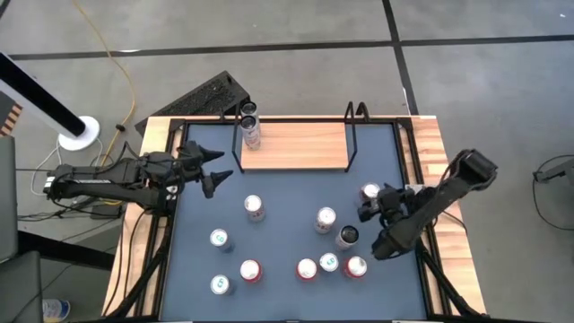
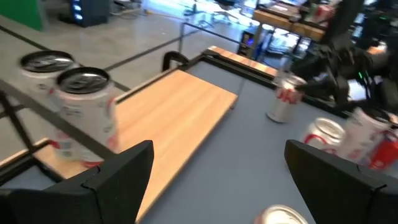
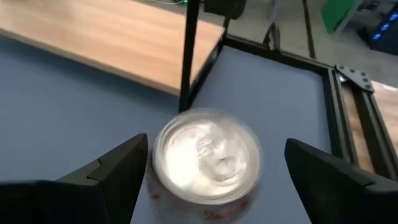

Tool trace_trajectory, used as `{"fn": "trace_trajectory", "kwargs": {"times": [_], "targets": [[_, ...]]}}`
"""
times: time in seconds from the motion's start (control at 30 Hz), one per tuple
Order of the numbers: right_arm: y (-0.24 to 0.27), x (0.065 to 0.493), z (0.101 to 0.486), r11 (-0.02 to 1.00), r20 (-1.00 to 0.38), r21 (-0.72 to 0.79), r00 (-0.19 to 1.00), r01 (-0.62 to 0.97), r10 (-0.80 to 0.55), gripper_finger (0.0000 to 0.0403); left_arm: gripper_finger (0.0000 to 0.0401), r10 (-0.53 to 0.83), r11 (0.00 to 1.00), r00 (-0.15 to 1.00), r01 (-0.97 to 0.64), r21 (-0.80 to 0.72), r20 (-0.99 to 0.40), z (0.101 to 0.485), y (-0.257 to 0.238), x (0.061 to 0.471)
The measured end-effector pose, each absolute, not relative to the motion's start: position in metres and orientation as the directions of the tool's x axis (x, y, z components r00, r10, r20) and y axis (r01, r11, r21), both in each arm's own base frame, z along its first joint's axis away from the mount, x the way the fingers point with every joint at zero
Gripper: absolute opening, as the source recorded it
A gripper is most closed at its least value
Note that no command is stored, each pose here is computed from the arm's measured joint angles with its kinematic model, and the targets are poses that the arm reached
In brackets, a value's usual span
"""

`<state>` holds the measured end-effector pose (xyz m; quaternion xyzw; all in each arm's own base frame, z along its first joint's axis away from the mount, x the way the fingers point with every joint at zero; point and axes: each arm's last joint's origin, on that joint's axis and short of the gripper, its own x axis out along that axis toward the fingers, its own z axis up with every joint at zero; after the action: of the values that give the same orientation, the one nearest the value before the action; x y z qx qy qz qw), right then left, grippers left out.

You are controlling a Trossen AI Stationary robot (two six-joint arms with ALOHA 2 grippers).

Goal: Place canned beverage on shelf
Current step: Move the middle silver soda can to the middle right of the table, then put the top blue soda can on the shelf

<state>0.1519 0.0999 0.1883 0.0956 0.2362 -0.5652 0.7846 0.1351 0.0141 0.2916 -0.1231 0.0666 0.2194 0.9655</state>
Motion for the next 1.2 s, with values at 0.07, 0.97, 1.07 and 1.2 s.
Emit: {"fn": "trace_trajectory", "kwargs": {"times": [0.07,0.97,1.07,1.2], "targets": [[0.102,0.148,0.205,0.370,-0.491,-0.094,0.280,0.924,-0.825,0.0361,0.0352,0.377,0.886,0.907,-0.412,-0.214,-0.186,0.291,0.013,0.135],[0.109,0.146,0.318,0.645,-0.642,0.040,0.515,0.763,-0.568,0.0352,0.0352,-0.189,0.976,0.917,0.135,-0.173,-0.352,0.320,-0.024,0.139],[0.109,0.146,0.318,0.645,-0.644,0.040,0.513,0.763,-0.567,0.0352,0.0352,-0.243,0.969,0.845,0.183,-0.169,-0.476,0.327,-0.037,0.143],[0.109,0.146,0.318,0.645,-0.647,0.041,0.512,0.763,-0.565,0.0352,0.0352,-0.221,0.975,0.771,0.186,-0.121,-0.597,0.328,-0.054,0.152]]}}
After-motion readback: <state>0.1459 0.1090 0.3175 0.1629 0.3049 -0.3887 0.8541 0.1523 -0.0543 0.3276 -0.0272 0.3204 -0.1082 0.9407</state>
